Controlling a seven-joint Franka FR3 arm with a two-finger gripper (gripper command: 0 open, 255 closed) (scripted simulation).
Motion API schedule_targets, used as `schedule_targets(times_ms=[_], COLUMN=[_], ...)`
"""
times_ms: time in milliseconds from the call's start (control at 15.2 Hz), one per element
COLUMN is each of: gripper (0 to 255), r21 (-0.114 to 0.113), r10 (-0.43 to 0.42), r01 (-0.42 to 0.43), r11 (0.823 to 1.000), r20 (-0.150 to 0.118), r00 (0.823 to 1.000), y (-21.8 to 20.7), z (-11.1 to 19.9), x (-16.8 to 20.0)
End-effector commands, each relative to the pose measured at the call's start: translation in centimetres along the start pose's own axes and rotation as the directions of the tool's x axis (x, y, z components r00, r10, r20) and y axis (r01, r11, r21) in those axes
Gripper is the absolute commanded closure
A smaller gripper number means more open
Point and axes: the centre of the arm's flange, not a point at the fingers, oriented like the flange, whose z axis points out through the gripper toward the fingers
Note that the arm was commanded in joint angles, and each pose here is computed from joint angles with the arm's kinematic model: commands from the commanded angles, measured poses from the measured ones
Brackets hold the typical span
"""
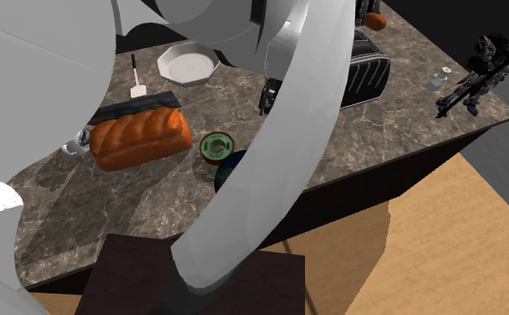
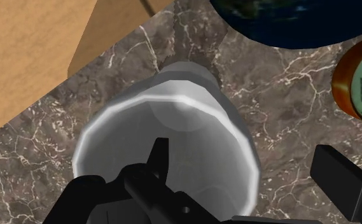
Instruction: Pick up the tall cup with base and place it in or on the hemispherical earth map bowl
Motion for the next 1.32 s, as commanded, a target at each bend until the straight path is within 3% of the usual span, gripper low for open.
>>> schedule_targets(times_ms=[0,198,264,858,1254], gripper=[0,0,255,255,255], r21=[0.0,0.0,0.0,0.0,0.0], r10=[0.0,0.0,0.0,0.0,0.0], r01=[0.0,0.0,0.0,0.0,0.0], r11=[1.0,1.0,1.0,1.0,1.0], r20=[0.0,0.0,0.0,0.0,0.0], r00=[1.0,1.0,1.0,1.0,1.0], y=[0.0,0.0,0.0,0.0,0.0], z=[0.0,0.0,0.0,0.0,-3.1], x=[0.0,0.0,0.0,0.0,-0.2])
